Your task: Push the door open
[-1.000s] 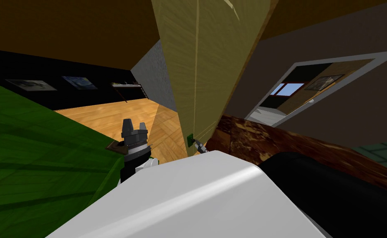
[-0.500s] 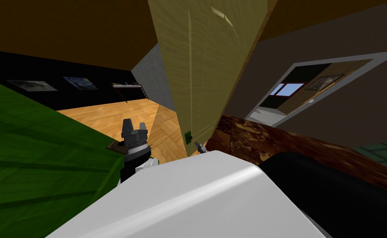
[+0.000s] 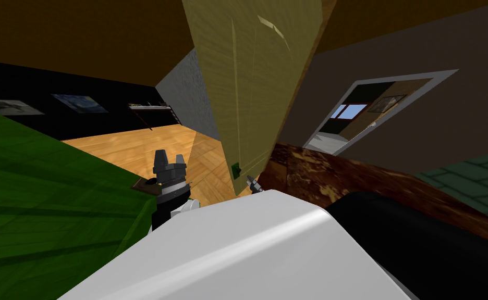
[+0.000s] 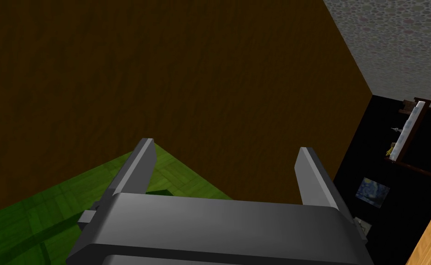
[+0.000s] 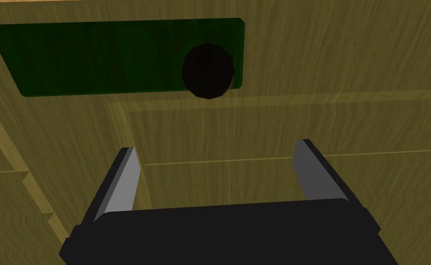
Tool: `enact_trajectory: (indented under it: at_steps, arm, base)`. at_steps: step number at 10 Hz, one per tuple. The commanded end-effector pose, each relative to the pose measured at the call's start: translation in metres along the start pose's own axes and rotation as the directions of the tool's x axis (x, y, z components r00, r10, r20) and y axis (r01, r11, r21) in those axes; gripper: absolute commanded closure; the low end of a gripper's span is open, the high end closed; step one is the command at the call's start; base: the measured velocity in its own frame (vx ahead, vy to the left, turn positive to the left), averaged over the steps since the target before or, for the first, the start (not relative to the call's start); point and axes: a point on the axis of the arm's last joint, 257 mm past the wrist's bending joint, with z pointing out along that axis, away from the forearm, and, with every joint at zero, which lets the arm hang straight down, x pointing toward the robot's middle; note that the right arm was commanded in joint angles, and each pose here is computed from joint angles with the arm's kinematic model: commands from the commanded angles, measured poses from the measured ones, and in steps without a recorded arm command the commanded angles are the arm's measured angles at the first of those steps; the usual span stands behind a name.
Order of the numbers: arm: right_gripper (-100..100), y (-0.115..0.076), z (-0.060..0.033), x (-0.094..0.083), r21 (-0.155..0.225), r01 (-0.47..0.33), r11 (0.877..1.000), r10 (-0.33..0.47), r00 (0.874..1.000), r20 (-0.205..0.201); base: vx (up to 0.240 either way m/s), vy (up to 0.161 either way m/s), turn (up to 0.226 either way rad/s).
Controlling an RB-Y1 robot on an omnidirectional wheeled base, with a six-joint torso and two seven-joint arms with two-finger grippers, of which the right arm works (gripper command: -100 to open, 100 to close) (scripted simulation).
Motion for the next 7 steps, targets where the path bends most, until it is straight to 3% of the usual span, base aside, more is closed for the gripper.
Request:
enact_trajectory:
  at_steps: [1,3,7]
  arm:
    - [-100,0.0,-0.0005,-0.006,0.0,-0.002,1.0,0.002,1.0,0.022]
    - [-100,0.0,0.0037,-0.006,0.0,0.0,1.0,0.0,1.0,0.021]
    - [-100,0.0,0.0138,-0.013,-0.002,0.002,1.0,-0.002,0.999,0.034]
  base:
    - [-0.16,0.049,-0.16]
    - [0.007,0.055,0.006]
    - [0.166,0.1,0.034]
